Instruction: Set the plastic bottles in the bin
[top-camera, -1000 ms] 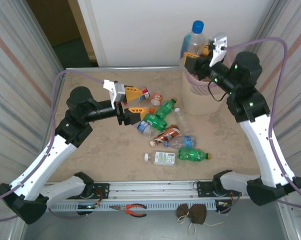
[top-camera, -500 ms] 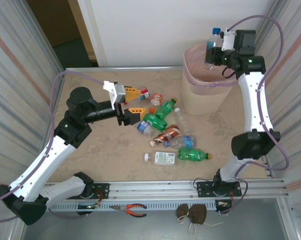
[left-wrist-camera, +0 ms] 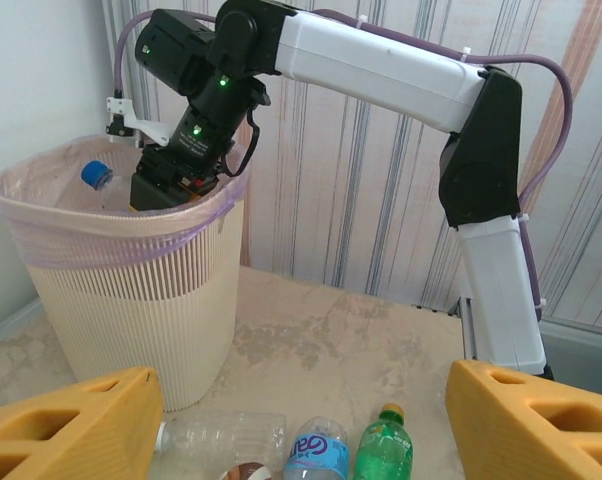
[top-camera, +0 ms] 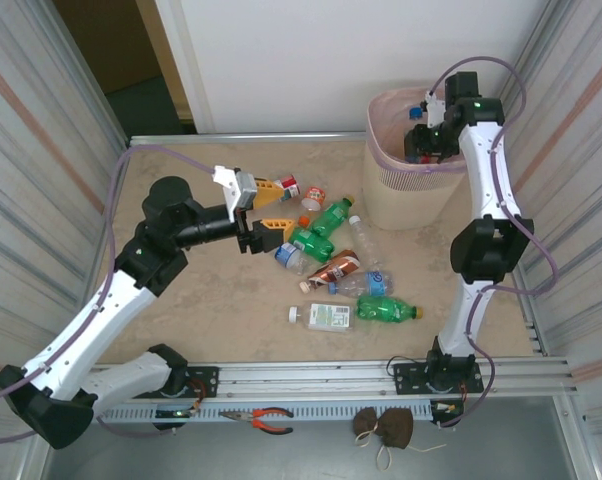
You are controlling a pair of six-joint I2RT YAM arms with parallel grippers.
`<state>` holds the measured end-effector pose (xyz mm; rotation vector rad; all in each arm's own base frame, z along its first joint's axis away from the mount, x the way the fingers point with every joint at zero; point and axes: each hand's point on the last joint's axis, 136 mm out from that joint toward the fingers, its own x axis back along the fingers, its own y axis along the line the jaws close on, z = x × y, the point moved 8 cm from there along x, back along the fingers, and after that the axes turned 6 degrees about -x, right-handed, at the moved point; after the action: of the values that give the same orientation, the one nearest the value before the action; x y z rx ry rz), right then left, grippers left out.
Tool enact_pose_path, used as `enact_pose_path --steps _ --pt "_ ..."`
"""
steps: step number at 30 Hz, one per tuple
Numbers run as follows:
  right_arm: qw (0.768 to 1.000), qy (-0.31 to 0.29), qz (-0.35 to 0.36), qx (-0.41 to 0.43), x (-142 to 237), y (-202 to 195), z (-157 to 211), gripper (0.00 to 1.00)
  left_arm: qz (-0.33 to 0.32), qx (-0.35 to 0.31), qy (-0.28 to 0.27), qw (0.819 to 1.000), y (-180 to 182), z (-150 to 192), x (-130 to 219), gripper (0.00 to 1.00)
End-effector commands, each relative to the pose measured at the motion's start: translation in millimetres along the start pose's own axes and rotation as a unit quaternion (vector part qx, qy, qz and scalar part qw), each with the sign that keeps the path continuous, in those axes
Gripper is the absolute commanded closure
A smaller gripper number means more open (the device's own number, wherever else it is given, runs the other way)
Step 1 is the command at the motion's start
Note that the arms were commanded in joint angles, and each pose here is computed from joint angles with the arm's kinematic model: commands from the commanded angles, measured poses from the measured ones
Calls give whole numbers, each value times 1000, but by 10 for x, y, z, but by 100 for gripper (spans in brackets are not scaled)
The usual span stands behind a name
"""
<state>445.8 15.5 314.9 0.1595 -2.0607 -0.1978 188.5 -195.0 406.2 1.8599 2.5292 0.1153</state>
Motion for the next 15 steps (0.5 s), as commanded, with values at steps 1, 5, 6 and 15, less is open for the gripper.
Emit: enact_pose_path --steps 1,5,6,15 --pt "999 45 16 12 -78 -24 97 52 -12 -2 6 1000 49 59 0 25" --pt "996 81 16 12 -291 -42 163 50 -13 5 13 1000 63 100 -15 25" --pt "996 90 15 11 -354 -54 176 50 -14 6 15 1000 63 111 -12 25" --pt "986 164 5 1 -794 -94 338 47 -20 8 19 1000 70 137 2 25"
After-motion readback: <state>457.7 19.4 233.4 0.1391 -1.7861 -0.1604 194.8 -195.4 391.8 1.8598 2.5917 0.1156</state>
